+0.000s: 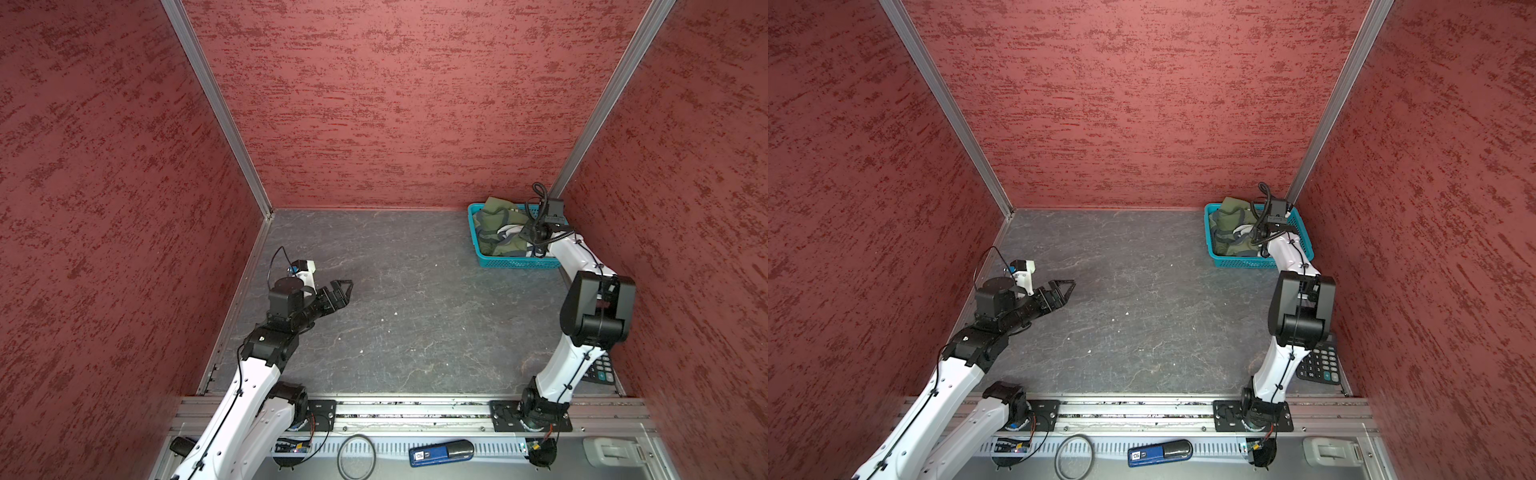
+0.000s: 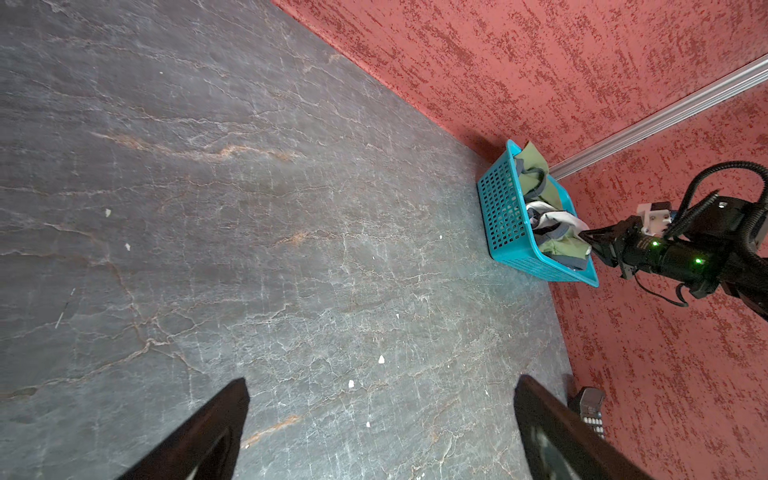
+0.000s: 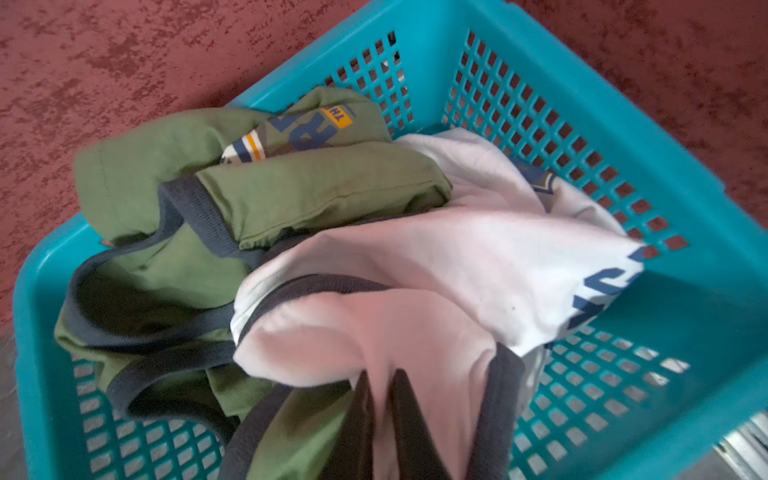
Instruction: Fold and stack the tank tops
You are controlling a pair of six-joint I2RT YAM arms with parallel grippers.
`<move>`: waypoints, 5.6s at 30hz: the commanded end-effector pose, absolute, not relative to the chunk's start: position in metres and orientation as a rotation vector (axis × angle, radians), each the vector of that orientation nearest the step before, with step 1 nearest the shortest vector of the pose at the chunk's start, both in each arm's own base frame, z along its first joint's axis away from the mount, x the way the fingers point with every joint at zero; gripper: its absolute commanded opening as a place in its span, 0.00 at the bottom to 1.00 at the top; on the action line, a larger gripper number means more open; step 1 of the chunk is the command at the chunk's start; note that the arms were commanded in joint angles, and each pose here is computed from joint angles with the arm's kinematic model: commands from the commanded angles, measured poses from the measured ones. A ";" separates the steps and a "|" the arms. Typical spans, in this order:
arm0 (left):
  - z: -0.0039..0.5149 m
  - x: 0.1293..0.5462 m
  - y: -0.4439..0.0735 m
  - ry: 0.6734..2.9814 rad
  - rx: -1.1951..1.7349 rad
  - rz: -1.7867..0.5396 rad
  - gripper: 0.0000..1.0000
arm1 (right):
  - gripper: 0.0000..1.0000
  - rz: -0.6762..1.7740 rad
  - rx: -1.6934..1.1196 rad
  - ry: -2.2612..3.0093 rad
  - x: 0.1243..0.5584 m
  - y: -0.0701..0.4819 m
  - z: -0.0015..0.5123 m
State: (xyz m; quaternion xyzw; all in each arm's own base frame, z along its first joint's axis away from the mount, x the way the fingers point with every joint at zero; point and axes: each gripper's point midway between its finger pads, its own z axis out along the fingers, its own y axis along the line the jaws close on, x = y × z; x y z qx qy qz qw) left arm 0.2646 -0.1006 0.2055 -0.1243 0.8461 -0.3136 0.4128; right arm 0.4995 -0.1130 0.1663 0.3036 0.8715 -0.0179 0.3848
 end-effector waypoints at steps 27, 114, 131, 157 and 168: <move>0.204 0.259 -0.100 2.131 -0.345 -0.801 1.00 | 0.00 -0.100 0.571 1.573 0.422 -0.073 0.492; 0.038 0.437 -0.242 2.823 -0.252 -0.072 0.62 | 0.88 0.227 0.228 2.194 0.298 0.115 0.253; 0.322 0.387 -0.109 2.207 -0.392 -0.358 0.00 | 0.88 0.128 0.269 2.089 0.309 0.093 0.282; 0.165 0.329 -0.040 2.551 -0.701 -0.270 0.74 | 0.86 0.323 0.098 2.314 0.366 0.173 0.204; 0.156 0.392 -0.196 2.538 -0.026 -0.298 1.00 | 0.86 0.388 0.113 2.342 0.360 0.182 0.186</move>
